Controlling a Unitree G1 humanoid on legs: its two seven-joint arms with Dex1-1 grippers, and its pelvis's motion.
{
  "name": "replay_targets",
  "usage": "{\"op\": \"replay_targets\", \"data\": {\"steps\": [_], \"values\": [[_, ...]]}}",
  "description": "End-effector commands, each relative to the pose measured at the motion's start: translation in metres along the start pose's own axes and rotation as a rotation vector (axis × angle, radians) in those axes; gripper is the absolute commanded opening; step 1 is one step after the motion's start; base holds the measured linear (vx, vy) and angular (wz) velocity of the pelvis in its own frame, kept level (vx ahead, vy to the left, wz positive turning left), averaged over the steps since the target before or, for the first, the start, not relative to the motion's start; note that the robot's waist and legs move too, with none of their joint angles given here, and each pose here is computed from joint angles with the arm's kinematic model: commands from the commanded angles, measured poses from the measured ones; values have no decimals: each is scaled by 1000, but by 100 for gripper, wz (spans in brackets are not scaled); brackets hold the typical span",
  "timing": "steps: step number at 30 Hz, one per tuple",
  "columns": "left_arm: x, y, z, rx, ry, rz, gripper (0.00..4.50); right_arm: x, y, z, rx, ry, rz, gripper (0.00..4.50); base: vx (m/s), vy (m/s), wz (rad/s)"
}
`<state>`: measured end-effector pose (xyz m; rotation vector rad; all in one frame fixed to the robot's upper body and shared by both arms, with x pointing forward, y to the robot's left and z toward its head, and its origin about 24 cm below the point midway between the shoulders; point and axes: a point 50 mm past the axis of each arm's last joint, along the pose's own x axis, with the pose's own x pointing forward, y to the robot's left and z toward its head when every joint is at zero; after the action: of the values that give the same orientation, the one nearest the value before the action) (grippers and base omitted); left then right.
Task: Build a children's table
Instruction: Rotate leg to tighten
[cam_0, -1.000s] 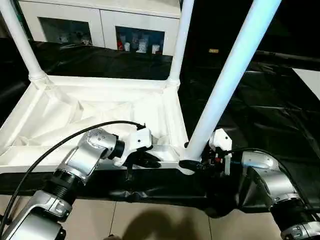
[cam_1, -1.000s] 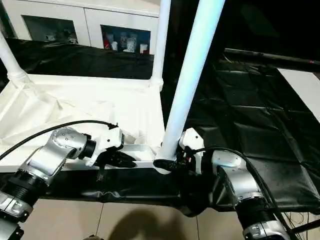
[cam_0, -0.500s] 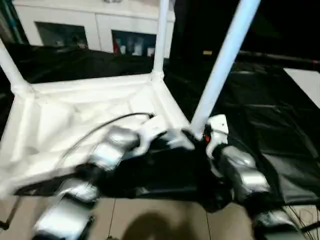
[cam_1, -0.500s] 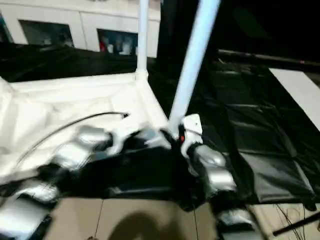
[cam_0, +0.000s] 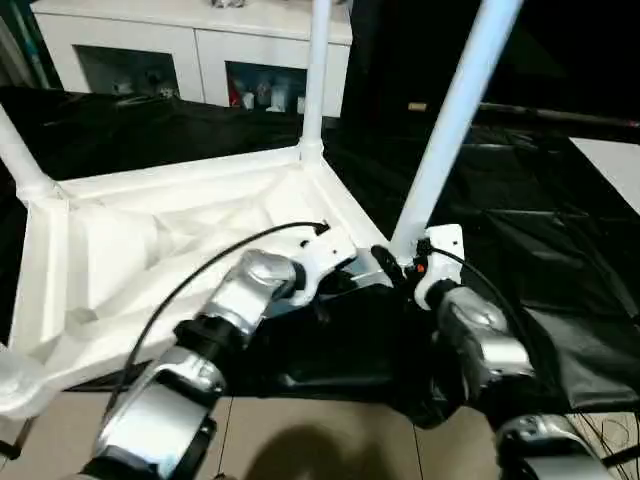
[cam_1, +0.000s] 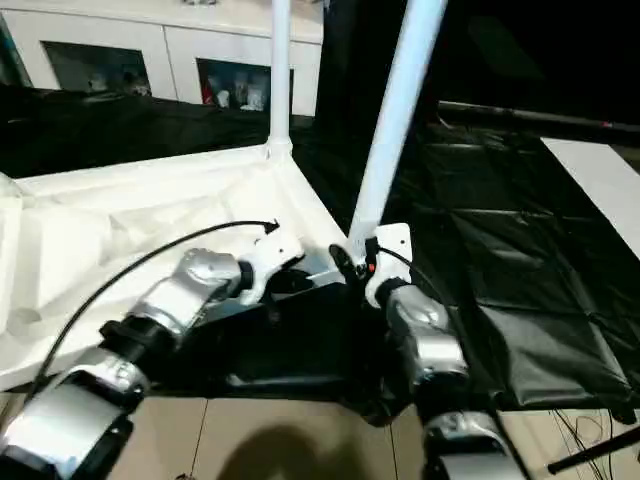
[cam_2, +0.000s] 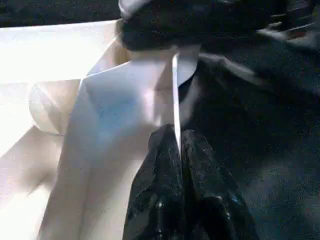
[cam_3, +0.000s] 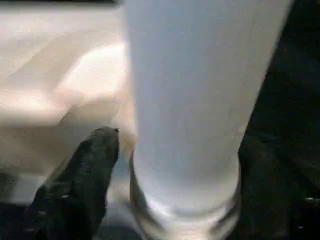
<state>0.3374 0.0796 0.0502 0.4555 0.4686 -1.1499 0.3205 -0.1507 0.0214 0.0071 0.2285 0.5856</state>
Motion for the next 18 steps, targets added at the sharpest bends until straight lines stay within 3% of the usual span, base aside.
{"op": "replay_targets", "data": {"steps": [1,4,6,12,13,18], "values": [[-1,-16,-16,0,39,-172,0,-5,12,11,-106,-15,228,389,0,0,0],[-21,-22,-26,31,46,-318,0,-29,10,10,-212,31,423,389,17,-1,0],[-27,-24,-27,31,38,-363,0,-35,8,9,-238,54,470,389,57,3,0],[-39,-22,-32,7,53,-372,0,-41,12,10,-232,87,609,389,9,2,0],[-39,-22,-32,7,53,-372,0,-41,12,10,-232,87,609,363,0,0,0],[-41,-23,-32,5,47,-374,0,-36,15,8,-227,105,635,322,0,0,0]]}}
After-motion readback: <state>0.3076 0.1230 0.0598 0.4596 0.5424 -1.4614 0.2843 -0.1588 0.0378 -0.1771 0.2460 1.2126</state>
